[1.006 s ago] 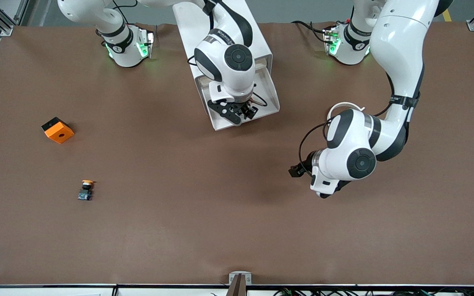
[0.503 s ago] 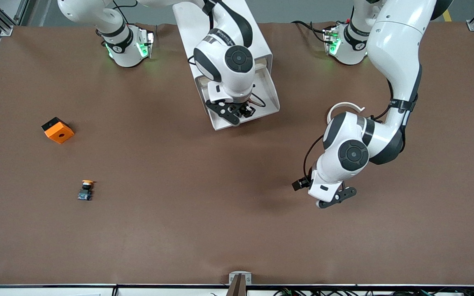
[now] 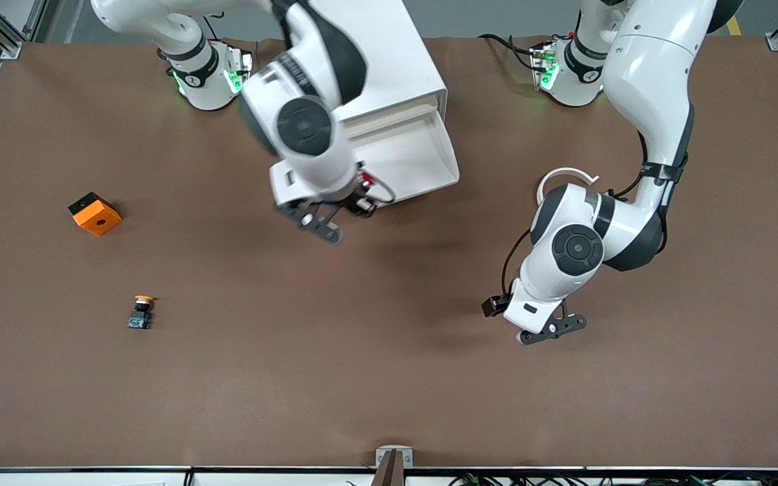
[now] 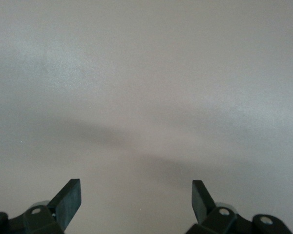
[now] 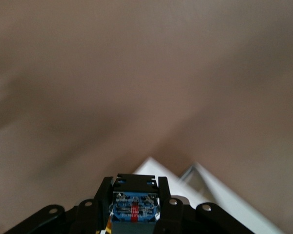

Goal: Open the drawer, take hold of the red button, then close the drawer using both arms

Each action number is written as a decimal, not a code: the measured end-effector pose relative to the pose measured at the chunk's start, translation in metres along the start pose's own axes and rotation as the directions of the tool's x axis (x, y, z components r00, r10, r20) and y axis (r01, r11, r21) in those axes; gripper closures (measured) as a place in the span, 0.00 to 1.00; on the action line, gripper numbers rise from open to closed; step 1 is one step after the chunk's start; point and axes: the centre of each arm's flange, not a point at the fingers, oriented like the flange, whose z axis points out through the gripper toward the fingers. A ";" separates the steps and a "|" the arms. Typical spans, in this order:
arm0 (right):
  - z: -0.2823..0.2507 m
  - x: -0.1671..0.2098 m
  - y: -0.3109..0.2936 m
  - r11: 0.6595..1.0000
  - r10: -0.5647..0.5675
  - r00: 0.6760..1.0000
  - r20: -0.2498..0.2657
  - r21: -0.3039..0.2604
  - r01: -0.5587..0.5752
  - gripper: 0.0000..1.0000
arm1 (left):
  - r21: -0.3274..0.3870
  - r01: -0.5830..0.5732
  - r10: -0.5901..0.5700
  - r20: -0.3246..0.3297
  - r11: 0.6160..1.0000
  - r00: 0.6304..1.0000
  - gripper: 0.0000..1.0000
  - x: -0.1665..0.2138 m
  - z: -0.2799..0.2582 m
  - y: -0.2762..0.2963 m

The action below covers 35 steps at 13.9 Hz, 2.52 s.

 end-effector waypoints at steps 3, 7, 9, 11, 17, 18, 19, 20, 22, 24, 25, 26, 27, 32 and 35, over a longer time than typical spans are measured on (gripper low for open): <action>-0.007 0.108 0.059 0.989 -0.133 0.989 -0.062 0.050 0.136 0.59 | 0.000 -0.002 0.002 0.000 1.000 1.000 0.00 0.000 0.000 0.001; 0.017 0.215 0.140 0.973 -0.215 0.971 -0.108 0.066 0.223 0.59 | -0.011 -0.018 0.018 -0.008 1.000 1.000 0.00 -0.007 -0.008 0.011; 0.038 0.247 0.167 0.964 -0.254 0.959 -0.130 0.041 0.261 0.59 | -0.027 -0.034 0.034 -0.016 0.999 0.999 0.00 -0.014 -0.021 0.021; 0.057 0.271 0.187 0.958 -0.284 0.946 -0.155 -0.008 0.286 0.59 | -0.039 -0.052 0.051 -0.018 0.998 0.999 0.00 -0.025 -0.032 0.030; 0.118 0.302 0.217 0.924 -0.381 0.906 -0.183 -0.094 0.369 0.59 | -0.040 -0.088 0.089 0.005 0.995 0.996 0.00 -0.071 -0.051 0.040; 0.128 0.308 0.223 0.923 -0.384 0.905 -0.186 -0.096 0.372 0.59 | -0.043 -0.078 0.079 0.011 0.996 0.997 0.00 -0.079 -0.050 0.044; 0.137 0.312 0.229 0.922 -0.387 0.902 -0.193 -0.096 0.376 0.59 | -0.049 -0.068 0.069 0.016 0.996 0.997 0.00 -0.089 -0.049 0.050; 0.147 0.315 0.234 0.920 -0.391 0.898 -0.200 -0.096 0.380 0.59 | -0.058 -0.063 0.065 0.019 0.996 0.998 0.00 -0.100 -0.047 0.056; 0.167 0.315 0.241 0.920 -0.391 0.897 -0.204 -0.096 0.379 0.59 | -0.078 -0.080 0.081 0.020 0.994 0.996 0.00 -0.122 -0.042 0.067; 0.180 0.316 0.248 0.923 -0.385 0.903 -0.193 -0.097 0.373 0.59 | -0.095 -0.098 0.100 0.019 0.991 0.995 0.00 -0.144 -0.037 0.075; 0.184 0.317 0.252 0.925 -0.380 0.906 -0.188 -0.097 0.368 0.59 | -0.103 -0.094 0.097 0.021 0.990 0.995 0.00 -0.154 -0.033 0.078; 0.188 0.319 0.255 0.926 -0.376 0.908 -0.183 -0.097 0.364 0.59 | -0.110 -0.079 0.082 0.023 0.991 0.996 0.00 -0.162 -0.029 0.081; 0.190 0.320 0.258 0.928 -0.373 0.911 -0.179 -0.097 0.360 0.59 | -0.117 -0.061 0.064 0.028 0.991 0.998 0.00 -0.169 -0.026 0.083; 0.204 0.319 0.268 0.931 -0.363 0.918 -0.157 -0.099 0.351 0.59 | -0.111 -0.022 0.028 0.053 0.994 0.998 0.00 -0.196 -0.013 0.092; 0.208 0.317 0.269 0.931 -0.364 0.917 -0.163 -0.098 0.352 0.59 | -0.108 -0.033 0.039 0.062 0.994 0.997 0.00 -0.219 -0.011 0.105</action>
